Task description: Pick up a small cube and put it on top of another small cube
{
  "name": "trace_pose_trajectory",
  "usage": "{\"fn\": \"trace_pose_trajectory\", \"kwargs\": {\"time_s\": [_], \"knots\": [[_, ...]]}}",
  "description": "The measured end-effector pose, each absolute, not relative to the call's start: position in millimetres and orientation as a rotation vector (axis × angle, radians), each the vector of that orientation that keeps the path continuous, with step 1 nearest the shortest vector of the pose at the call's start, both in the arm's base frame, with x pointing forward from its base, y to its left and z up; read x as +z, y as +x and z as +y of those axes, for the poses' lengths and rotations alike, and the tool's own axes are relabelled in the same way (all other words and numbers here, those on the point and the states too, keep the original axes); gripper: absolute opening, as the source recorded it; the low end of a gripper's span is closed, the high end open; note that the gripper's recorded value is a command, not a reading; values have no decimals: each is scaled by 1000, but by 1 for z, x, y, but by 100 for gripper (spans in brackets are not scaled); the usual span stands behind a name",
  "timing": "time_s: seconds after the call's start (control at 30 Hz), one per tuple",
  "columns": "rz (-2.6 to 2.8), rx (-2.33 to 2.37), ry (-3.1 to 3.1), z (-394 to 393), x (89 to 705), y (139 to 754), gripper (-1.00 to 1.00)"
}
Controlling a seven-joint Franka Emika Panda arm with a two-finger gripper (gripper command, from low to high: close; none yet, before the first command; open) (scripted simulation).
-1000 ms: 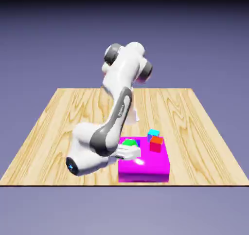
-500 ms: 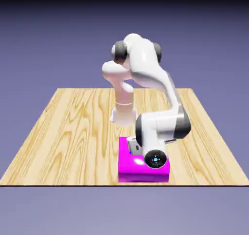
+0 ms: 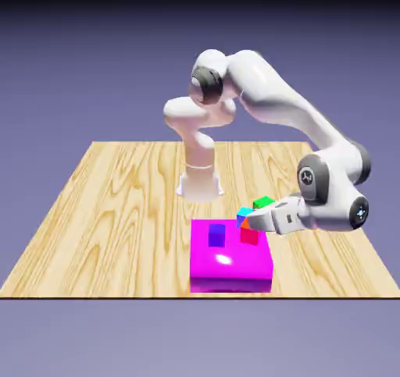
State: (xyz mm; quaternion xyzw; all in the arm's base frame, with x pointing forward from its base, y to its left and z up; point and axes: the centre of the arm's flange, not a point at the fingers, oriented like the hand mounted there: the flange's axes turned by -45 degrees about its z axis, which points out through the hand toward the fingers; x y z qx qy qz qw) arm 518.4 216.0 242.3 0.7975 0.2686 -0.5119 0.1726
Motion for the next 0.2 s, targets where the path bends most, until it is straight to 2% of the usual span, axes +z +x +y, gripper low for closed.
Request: {"fn": "trace_pose_trajectory", "kwargs": {"time_s": [0.1,0.13,0.2], "knots": [[762,-1453,2263,204,225,502,-100],[761,-1454,2263,200,220,496,100],[762,-1453,2262,200,220,497,100]]}}
